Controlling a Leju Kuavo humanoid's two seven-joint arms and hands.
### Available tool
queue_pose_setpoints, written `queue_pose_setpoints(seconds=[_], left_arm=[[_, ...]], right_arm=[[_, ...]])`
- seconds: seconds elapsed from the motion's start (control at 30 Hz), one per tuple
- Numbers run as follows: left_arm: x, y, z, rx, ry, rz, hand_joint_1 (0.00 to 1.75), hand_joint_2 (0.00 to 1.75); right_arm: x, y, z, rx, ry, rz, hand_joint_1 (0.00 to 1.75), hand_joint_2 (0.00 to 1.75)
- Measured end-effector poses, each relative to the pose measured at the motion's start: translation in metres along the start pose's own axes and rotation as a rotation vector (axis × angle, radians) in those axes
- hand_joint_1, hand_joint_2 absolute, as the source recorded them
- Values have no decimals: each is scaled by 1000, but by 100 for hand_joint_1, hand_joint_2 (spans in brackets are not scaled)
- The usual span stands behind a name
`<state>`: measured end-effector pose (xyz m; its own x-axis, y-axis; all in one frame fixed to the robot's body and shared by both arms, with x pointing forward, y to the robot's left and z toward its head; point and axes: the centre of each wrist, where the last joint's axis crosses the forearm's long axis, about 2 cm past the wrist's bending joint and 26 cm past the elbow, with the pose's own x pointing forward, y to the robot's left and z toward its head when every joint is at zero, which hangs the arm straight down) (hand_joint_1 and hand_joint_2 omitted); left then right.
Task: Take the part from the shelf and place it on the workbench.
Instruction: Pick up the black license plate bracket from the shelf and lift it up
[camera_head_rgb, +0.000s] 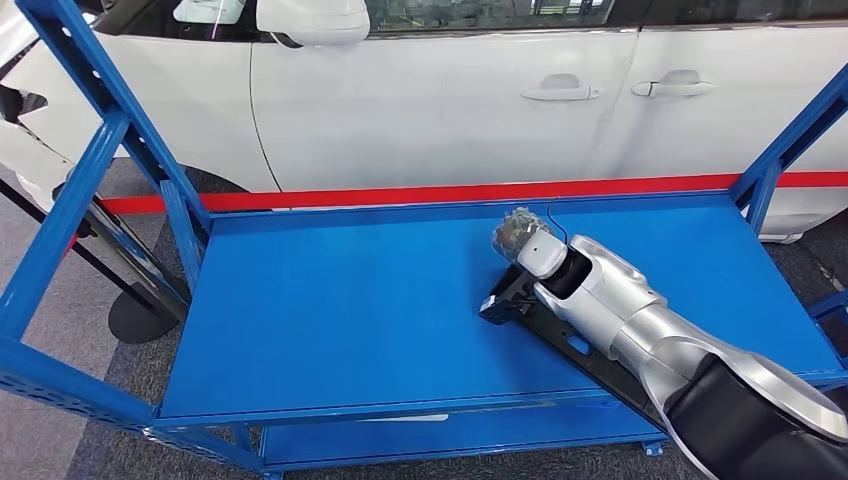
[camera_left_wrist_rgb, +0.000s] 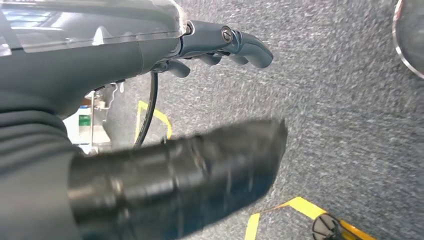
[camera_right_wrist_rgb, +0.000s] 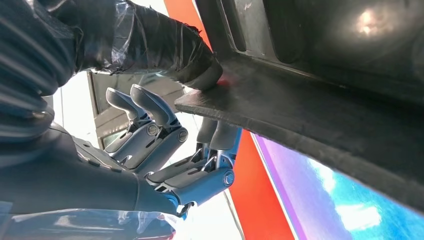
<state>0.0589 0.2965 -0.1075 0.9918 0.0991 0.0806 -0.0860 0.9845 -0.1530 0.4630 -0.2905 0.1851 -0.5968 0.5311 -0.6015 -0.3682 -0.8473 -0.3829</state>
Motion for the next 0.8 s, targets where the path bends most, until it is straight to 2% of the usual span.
queue_pose_setpoints(seconds=[0.2, 0.4, 0.63, 0.8], left_arm=[[0, 1, 0, 14, 8, 17, 0, 175], [0, 0, 0, -10, 18, 33, 0, 175], [-4, -11, 1, -99, 18, 77, 0, 175], [-9, -22, 6, -128, 16, 82, 0, 175]], right_arm=[[2, -2, 0, -57, 19, -7, 175, 175], [7, -23, 3, -176, 44, -3, 175, 175], [13, -71, 20, -536, 172, 7, 175, 175], [11, -100, 41, -717, 253, -10, 175, 175]])
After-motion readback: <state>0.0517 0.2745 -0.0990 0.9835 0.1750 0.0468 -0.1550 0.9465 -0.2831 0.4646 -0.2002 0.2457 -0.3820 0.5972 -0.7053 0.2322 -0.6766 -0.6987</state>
